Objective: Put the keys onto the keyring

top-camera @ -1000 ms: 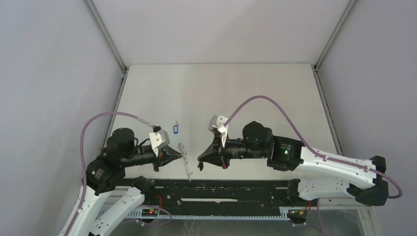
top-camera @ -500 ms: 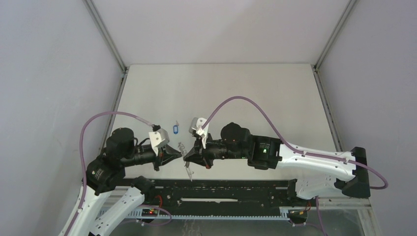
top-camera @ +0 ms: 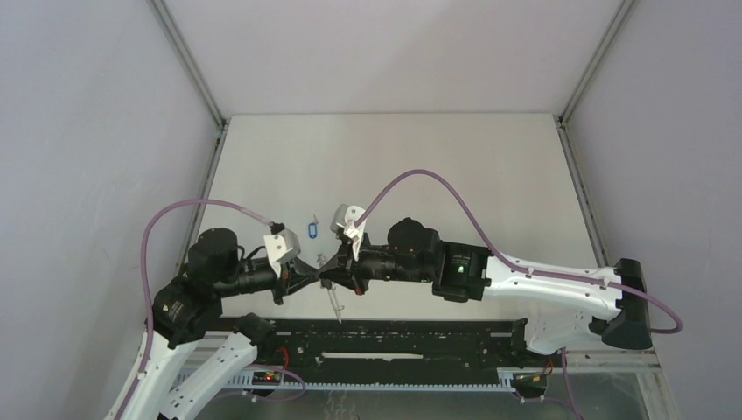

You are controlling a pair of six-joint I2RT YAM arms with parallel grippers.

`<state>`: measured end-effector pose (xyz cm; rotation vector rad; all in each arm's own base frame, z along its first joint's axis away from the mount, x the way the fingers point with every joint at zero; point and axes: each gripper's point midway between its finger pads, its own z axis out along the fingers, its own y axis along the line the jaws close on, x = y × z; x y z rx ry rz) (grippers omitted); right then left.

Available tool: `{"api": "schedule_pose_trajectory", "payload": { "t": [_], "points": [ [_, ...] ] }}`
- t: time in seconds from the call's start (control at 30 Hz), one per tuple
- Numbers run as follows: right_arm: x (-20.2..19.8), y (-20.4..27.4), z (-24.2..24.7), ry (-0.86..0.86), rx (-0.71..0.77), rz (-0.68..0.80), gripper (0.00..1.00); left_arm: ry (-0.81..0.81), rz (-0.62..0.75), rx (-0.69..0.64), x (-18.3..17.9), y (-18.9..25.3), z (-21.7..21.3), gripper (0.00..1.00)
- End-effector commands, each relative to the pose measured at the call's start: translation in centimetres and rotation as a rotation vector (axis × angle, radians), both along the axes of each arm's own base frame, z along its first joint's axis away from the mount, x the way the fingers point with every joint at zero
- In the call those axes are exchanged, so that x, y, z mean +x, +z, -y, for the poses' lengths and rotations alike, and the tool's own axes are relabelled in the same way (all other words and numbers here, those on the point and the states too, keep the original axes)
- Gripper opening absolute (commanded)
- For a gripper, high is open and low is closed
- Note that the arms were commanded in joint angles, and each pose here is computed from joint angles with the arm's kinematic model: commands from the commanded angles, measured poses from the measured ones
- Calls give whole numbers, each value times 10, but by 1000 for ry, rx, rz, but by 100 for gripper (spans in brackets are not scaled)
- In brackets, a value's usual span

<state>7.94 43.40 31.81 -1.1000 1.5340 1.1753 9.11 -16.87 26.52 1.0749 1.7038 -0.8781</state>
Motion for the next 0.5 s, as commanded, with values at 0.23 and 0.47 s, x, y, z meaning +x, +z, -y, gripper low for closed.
{"api": "schedule_pose_trajectory", "payload": {
  "t": [0.23,0.47],
  "points": [
    [7,22,-9,-18,69,53,0,-21,57,-50,-3,22,3,0],
    [13,14,-8,-39,40,49,0,-24,64,-52,-3,24,3,0]
  ]
}}
